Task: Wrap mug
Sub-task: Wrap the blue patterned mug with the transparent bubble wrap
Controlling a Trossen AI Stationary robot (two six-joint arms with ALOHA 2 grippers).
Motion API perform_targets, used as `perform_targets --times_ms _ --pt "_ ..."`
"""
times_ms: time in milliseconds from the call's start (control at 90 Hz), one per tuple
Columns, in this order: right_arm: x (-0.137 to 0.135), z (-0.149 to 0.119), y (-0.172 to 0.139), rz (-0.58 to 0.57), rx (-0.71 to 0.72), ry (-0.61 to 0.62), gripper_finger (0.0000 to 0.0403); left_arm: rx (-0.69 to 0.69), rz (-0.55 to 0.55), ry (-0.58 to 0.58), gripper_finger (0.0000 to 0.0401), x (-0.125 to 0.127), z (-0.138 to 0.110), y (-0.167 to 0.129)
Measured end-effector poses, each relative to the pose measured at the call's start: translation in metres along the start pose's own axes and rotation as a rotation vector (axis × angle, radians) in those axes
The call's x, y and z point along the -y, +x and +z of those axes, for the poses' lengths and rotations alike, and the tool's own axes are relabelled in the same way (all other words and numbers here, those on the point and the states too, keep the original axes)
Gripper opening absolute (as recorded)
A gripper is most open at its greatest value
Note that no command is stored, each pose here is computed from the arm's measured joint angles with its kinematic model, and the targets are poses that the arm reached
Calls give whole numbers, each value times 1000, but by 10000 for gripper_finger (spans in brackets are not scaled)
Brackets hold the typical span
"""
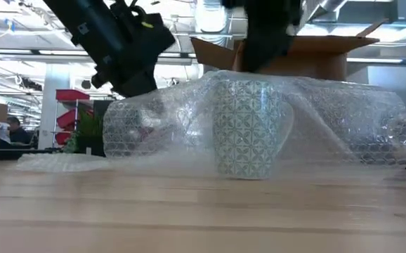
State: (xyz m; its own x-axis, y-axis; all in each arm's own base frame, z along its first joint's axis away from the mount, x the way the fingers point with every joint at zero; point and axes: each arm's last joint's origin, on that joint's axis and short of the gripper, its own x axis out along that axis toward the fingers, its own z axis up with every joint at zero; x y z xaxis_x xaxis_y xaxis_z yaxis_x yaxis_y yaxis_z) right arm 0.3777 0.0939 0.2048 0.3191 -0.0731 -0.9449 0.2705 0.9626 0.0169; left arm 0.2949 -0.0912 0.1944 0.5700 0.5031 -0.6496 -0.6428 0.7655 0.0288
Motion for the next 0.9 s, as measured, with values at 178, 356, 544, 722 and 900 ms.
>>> perform_targets --times_ms 178,356,544,722,900 --pt "5 4 36 23 -84 8 14 18 -50 -8 0 -2 5 -23" --pt "5 1 65 48 -155 -2 1 50 -120 -20 0 -3 8 -46" --pt "4 0 67 60 -181 -9 0 76 -145 -21 0 -1 8 -56" --pt "-3 8 39 70 -178 -21 0 77 -142 -19 0 -1 8 -56" --pt "-11 22 -6 88 -162 -35 0 77 -141 -19 0 -2 8 -56"
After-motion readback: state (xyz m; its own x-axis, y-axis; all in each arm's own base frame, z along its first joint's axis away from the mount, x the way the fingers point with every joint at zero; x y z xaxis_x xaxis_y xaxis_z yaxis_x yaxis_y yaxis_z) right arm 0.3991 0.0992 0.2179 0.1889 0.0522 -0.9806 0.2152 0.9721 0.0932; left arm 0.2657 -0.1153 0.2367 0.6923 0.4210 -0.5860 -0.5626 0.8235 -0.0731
